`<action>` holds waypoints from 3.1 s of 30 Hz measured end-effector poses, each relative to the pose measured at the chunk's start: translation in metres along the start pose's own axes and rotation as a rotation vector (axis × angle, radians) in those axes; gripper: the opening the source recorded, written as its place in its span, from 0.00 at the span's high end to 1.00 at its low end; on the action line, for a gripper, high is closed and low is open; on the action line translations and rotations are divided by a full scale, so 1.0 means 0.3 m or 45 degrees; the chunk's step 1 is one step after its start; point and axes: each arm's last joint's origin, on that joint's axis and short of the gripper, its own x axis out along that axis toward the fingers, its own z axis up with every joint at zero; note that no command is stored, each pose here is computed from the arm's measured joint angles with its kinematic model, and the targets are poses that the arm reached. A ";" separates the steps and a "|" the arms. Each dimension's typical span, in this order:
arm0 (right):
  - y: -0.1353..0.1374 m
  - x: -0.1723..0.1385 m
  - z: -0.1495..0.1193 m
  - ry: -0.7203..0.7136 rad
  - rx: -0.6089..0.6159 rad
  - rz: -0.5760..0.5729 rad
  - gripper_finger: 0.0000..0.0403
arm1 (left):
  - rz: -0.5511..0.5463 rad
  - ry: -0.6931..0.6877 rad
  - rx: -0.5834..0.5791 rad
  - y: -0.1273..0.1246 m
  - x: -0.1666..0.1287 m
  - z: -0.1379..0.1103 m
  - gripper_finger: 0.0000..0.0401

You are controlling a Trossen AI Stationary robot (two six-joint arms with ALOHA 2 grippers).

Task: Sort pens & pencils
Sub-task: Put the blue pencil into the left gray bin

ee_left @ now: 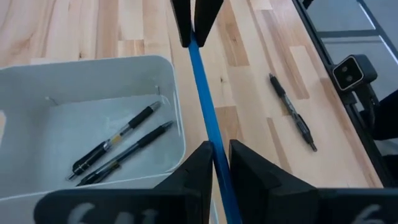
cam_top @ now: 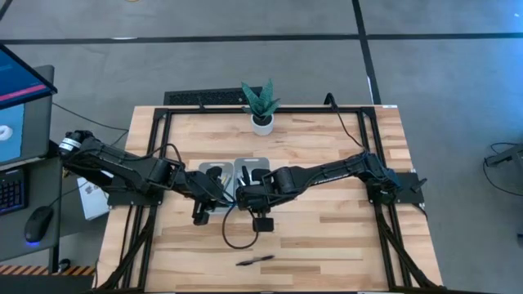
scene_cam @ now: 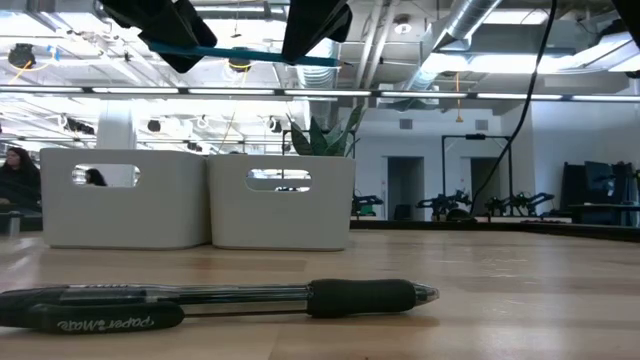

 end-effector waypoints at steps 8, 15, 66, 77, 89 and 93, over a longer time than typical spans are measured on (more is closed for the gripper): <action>-0.002 0.000 -0.002 0.008 0.000 0.002 0.87 | -0.029 0.022 0.013 -0.001 0.000 -0.005 0.86; -0.002 0.000 0.001 -0.001 0.002 0.002 0.87 | -0.005 0.017 -0.017 0.000 0.000 -0.004 0.82; -0.006 0.001 0.017 -0.064 0.015 0.009 0.87 | 0.016 0.030 -0.136 0.002 0.000 -0.008 0.96; -0.007 0.001 0.017 -0.062 0.014 0.008 0.87 | 0.034 0.027 -0.127 0.004 0.000 -0.008 0.97; -0.007 0.001 0.017 -0.062 0.013 0.008 0.87 | 0.038 0.028 -0.118 0.004 0.000 -0.008 0.98; -0.007 0.001 0.017 -0.062 0.013 0.008 0.87 | 0.038 0.028 -0.118 0.004 0.000 -0.008 0.98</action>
